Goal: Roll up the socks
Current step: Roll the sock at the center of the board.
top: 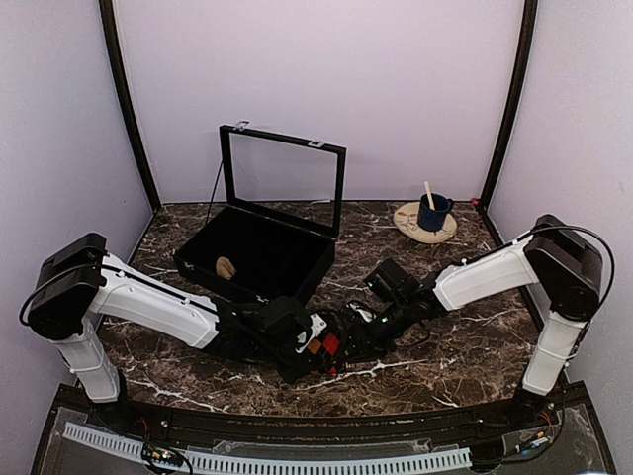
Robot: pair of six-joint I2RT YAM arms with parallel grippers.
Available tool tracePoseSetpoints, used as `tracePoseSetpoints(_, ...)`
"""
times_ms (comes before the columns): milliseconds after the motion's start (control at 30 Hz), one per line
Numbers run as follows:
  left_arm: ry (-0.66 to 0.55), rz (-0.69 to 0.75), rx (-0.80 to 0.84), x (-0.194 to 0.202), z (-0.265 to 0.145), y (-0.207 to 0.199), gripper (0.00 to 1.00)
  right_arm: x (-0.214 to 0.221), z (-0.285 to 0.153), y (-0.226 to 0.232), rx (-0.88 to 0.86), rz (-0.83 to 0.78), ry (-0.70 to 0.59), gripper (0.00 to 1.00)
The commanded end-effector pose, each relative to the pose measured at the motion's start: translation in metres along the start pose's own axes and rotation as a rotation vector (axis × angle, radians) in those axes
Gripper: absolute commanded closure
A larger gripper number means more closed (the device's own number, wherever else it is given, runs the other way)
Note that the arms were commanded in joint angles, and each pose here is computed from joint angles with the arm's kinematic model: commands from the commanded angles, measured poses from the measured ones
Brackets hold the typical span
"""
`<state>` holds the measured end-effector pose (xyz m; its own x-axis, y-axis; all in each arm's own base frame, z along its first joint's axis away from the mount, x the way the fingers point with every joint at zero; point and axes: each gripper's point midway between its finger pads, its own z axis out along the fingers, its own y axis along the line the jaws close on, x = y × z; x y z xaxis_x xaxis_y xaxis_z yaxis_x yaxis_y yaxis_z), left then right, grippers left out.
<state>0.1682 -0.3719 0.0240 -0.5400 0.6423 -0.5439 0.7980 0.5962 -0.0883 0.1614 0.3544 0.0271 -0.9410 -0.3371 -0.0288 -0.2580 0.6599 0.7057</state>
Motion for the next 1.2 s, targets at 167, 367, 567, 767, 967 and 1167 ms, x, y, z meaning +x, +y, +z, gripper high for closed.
tracePoseSetpoints(167,0.167,-0.017,0.019,0.039,0.012,0.009,0.84,-0.012,-0.028,-0.019,0.170,-0.092,-0.126,0.66)
tracePoseSetpoints(367,0.209,-0.056,0.059,0.042,0.014,0.012,0.84,-0.016,-0.050,-0.031,0.297,-0.186,-0.236,0.66)
tracePoseSetpoints(567,0.262,-0.079,0.122,0.046,0.015,0.014,0.84,-0.011,-0.069,-0.023,0.404,-0.346,-0.344,0.68)
tracePoseSetpoints(767,0.357,-0.076,0.210,0.052,0.019,0.012,0.84,-0.001,-0.074,0.000,0.501,-0.565,-0.411,0.69)
tracePoseSetpoints(967,0.435,-0.095,0.286,0.058,0.024,0.011,0.85,0.019,-0.062,0.021,0.571,-0.768,-0.407,0.70)
tracePoseSetpoints(1167,0.473,-0.121,0.347,0.061,0.022,0.009,0.85,0.033,-0.050,0.038,0.627,-0.924,-0.405,0.69)
